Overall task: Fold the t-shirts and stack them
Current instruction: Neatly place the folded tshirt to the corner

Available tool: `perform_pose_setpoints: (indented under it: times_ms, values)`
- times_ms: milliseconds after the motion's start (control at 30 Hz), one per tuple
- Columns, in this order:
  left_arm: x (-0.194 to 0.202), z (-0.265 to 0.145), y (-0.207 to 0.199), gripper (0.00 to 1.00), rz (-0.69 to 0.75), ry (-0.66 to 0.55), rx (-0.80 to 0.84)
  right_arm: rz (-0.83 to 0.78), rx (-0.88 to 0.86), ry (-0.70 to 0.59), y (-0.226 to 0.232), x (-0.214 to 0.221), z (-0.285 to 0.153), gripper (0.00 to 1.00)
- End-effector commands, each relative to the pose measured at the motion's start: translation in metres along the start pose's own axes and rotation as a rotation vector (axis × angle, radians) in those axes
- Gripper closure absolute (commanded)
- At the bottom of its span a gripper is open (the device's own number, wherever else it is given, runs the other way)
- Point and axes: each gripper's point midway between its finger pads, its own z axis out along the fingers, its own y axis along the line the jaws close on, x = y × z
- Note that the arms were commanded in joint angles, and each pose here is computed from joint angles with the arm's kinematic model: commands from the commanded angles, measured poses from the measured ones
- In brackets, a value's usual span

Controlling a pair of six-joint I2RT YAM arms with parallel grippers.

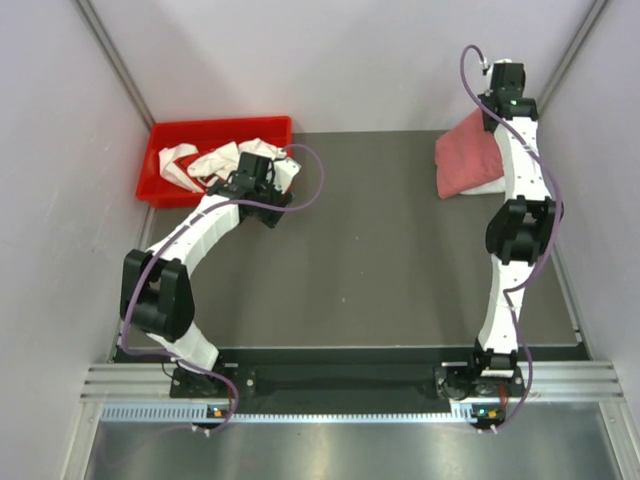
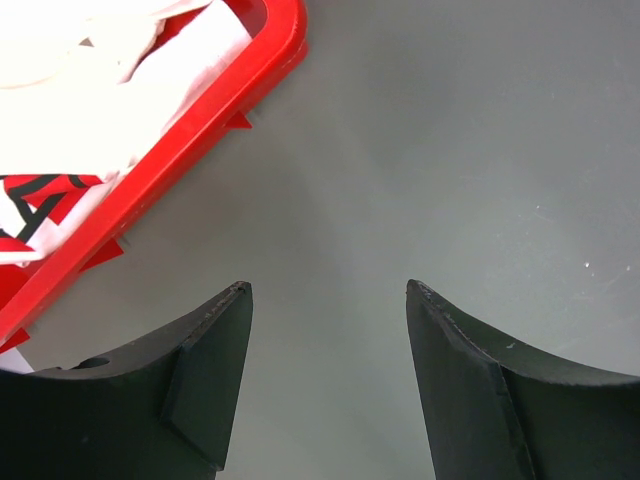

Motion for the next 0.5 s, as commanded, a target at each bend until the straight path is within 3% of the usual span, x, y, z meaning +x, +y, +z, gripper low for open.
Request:
perform_pose_setpoints:
  times_ms: [0, 333, 467]
  values:
    - [-0.001, 0.004, 0.005, 0.32, 0.005, -0.012, -0.019, 0.024, 0.044, -0.132, -0.031, -0.038, -0.015, 1.0]
    - [0.007, 0.007, 0.008, 0.32, 0.012, 0.025, -0.041, 0.045, 0.181, -0.098, -0.068, -0.005, 0.048, 1.0]
    - [0.011, 0.008, 0.01, 0.32, 0.02, 0.039, -0.053, 0.03, 0.175, -0.076, -0.061, 0.013, 0.077, 1.0]
